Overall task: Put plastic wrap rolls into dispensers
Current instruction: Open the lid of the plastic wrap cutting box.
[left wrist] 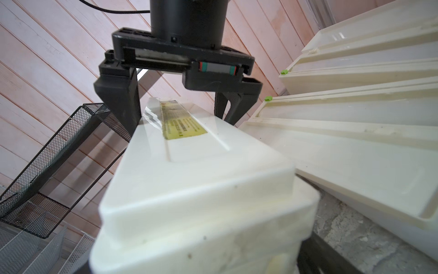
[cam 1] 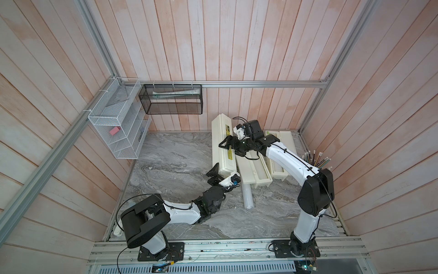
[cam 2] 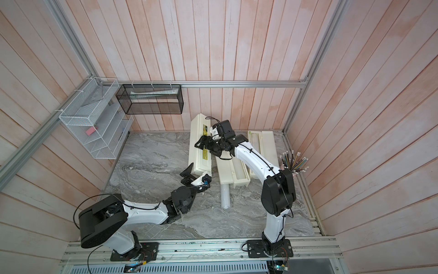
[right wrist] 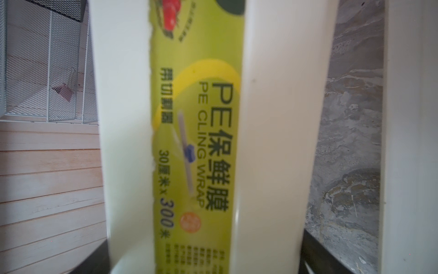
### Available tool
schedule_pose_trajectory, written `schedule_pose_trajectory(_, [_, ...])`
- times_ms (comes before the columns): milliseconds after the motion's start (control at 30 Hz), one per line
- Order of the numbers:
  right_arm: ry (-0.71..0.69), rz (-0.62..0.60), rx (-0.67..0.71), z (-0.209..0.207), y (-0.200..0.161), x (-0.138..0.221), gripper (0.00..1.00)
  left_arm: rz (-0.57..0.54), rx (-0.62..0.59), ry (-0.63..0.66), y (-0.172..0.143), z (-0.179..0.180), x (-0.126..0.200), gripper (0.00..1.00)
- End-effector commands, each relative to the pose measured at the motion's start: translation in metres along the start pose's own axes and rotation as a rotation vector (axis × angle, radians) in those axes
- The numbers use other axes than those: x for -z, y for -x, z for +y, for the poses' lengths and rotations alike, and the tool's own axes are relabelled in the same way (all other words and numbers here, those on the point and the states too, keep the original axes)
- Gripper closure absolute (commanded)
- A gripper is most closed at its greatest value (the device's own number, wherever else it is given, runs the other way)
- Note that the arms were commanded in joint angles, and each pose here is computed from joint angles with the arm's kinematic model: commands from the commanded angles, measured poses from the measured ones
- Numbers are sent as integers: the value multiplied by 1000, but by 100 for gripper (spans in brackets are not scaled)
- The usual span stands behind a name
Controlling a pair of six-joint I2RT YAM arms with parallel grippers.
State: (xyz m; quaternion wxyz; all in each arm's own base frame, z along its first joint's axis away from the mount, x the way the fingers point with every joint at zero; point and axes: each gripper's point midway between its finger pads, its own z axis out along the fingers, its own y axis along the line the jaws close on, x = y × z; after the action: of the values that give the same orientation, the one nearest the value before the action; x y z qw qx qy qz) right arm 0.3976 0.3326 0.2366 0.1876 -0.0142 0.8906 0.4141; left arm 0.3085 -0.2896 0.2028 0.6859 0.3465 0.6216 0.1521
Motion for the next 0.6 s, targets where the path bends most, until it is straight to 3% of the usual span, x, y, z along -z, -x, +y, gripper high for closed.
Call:
schedule_pose_trajectory(0, [90, -12, 44, 28, -1, 17, 18, -23, 66, 88, 15, 22, -4, 1])
schedule_pose_trajectory(200, [102, 1, 34, 26, -7, 13, 15, 0, 79, 94, 6, 20, -2, 10])
schedule_pose_trajectory(433, [108, 39, 37, 28, -28, 6, 9, 1, 110, 105, 1, 20, 0, 34])
schedule_pose_trajectory(567, [109, 62, 39, 28, -40, 2, 2, -2, 108, 113, 1, 20, -1, 36])
